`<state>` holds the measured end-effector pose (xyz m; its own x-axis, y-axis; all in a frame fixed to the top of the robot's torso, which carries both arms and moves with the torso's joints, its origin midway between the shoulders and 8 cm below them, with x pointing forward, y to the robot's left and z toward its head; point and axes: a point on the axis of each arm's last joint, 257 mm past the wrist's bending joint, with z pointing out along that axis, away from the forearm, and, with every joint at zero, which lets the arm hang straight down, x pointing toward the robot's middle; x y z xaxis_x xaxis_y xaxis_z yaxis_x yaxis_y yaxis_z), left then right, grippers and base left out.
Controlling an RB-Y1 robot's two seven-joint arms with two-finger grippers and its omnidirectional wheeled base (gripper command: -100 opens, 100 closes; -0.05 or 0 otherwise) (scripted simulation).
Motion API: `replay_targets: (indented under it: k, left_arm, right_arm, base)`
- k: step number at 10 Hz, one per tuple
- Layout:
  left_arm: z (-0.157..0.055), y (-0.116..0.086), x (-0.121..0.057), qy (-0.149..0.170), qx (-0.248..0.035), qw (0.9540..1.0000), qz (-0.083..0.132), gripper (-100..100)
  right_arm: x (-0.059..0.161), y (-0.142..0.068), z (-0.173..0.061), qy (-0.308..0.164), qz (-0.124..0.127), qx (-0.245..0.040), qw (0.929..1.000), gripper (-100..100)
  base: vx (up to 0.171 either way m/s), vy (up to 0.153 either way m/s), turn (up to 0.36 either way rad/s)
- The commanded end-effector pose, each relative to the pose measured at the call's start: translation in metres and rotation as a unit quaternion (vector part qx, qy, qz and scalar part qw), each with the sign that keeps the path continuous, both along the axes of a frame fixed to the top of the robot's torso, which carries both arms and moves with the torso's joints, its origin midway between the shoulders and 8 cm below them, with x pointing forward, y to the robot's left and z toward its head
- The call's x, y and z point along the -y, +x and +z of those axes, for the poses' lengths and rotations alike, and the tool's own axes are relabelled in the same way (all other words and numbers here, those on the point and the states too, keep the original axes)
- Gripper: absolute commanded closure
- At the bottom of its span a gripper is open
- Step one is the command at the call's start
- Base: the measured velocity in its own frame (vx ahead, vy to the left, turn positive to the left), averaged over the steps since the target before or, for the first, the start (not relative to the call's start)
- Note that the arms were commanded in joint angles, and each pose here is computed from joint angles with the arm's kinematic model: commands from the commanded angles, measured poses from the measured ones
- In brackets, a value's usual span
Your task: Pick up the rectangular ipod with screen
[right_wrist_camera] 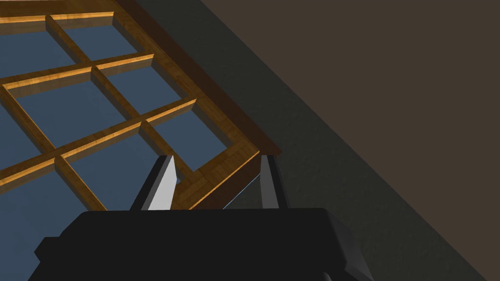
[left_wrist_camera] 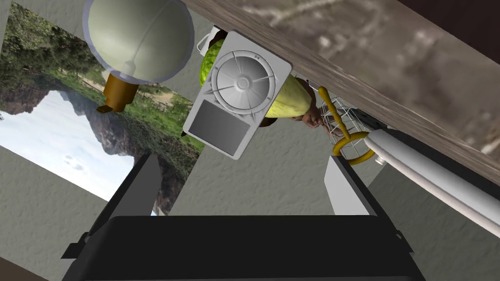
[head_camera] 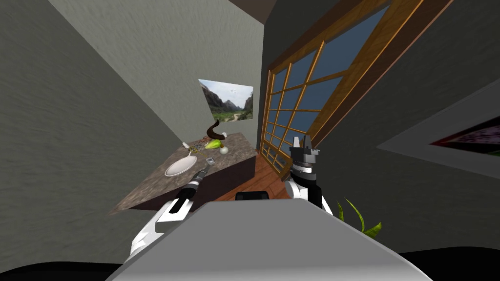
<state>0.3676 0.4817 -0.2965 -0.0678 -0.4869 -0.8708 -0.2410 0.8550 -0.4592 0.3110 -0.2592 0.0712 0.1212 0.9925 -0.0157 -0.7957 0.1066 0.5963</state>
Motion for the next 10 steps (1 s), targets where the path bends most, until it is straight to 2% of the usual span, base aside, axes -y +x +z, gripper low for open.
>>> replay_targets:
  k: [1,2,4,7,8,9,10]
  left_arm:
    - [-0.005,0.006,-0.006,0.024,-0.016,0.9996,-0.003,-100]
    - [-0.008,0.012,-0.012,0.051,-0.032,0.9982,-0.007,-100]
    - [-0.01,0.018,-0.019,0.077,-0.045,0.996,-0.01,-100]
    - [-0.009,0.032,-0.035,0.135,-0.072,0.988,-0.014,-100]
    - [-0.008,0.029,-0.032,0.125,-0.067,0.9898,-0.015,-100]
    - [-0.008,0.03,-0.032,0.127,-0.069,0.9895,-0.014,0]
    - [-0.008,0.03,-0.032,0.126,-0.068,0.9895,-0.014,-100]
  right_arm:
    - [0.0,0.0,0.0,0.0,0.0,0.0,1.0,0]
    - [0.0,0.0,0.0,0.0,0.0,0.0,1.0,0]
    - [0.0,0.0,0.0,0.0,0.0,0.0,1.0,0]
    - [0.0,0.0,0.0,0.0,0.0,0.0,1.0,0]
    - [0.0,0.0,0.0,0.0,0.0,0.0,1.0,0]
    - [0.0,0.0,0.0,0.0,0.0,0.0,1.0,0]
    - [0.0,0.0,0.0,0.0,0.0,0.0,1.0,0]
  base:
    - [0.004,-0.034,-0.036]
    - [0.009,-0.036,-0.068]
    - [0.014,-0.023,-0.042]
    - [0.041,-0.015,-0.058]
    - [0.031,-0.001,-0.006]
    - [0.005,0.0,0.001]
    - [0.0,0.0,0.0]
